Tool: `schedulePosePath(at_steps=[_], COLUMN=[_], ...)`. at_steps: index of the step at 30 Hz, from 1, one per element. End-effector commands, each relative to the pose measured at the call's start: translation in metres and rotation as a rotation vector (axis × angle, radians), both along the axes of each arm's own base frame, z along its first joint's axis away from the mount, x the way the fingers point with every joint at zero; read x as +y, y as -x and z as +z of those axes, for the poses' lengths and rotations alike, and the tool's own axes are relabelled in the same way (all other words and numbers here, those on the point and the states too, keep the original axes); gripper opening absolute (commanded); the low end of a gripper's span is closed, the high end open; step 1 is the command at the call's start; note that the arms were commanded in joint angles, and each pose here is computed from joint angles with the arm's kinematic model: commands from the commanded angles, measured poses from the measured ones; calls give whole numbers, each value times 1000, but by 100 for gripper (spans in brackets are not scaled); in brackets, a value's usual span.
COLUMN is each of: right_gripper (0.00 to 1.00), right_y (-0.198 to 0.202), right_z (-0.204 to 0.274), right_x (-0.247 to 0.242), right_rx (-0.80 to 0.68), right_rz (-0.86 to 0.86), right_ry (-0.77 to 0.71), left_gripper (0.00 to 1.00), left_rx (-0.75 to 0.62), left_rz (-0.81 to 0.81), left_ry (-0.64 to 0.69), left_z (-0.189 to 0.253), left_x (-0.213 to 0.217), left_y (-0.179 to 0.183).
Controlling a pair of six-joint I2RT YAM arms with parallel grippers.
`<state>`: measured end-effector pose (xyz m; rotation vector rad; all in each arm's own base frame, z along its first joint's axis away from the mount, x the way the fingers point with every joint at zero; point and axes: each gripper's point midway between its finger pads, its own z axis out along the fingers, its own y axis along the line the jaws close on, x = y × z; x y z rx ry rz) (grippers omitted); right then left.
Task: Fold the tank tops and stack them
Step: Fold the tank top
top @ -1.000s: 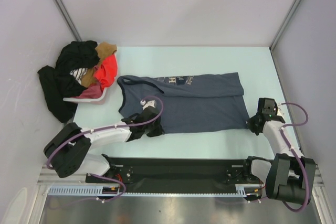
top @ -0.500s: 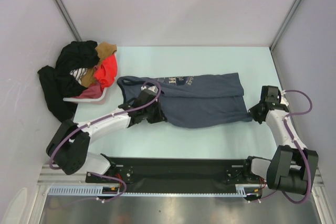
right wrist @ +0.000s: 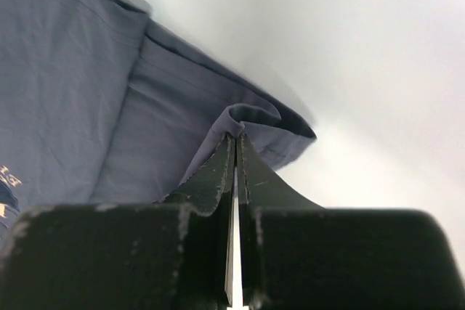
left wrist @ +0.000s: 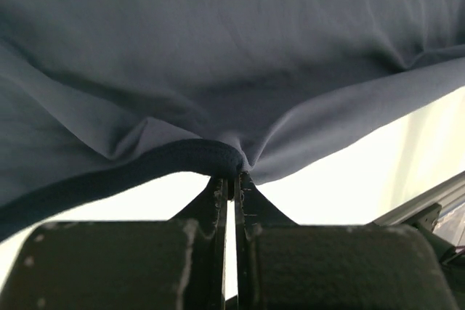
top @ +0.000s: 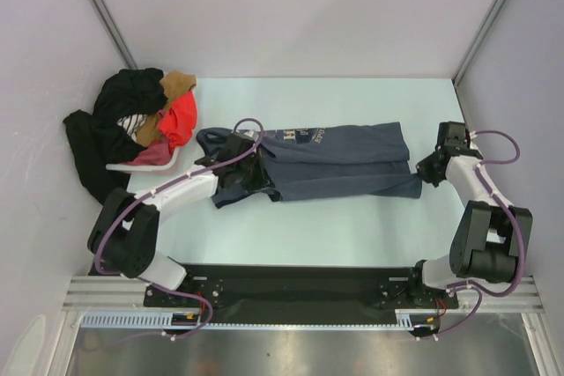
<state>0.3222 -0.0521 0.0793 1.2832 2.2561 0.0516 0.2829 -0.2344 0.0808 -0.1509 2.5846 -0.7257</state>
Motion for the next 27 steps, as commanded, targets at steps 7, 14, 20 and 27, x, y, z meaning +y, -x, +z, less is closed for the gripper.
schedulePosePath(at_steps=[7,14,20,27], right_gripper=[0,0,0,0], right_y=[-47,-70,-83,-95], right_z=[5,-2,-4,-10], right_x=[0,5,6,6], right_rx=[-42,-16,19,31], right_rz=[9,10,7,0], right_ry=[3,22,72,93], left_gripper=[0,0,0,0], left_rx=[-13,-6,22,32], left_rz=[-2,24,18,37], left_ry=[9,5,-4,-23], left_z=[5,3,-8,-19], left_x=[7,19,16,21], left_y=[-38,-61,-74,-87])
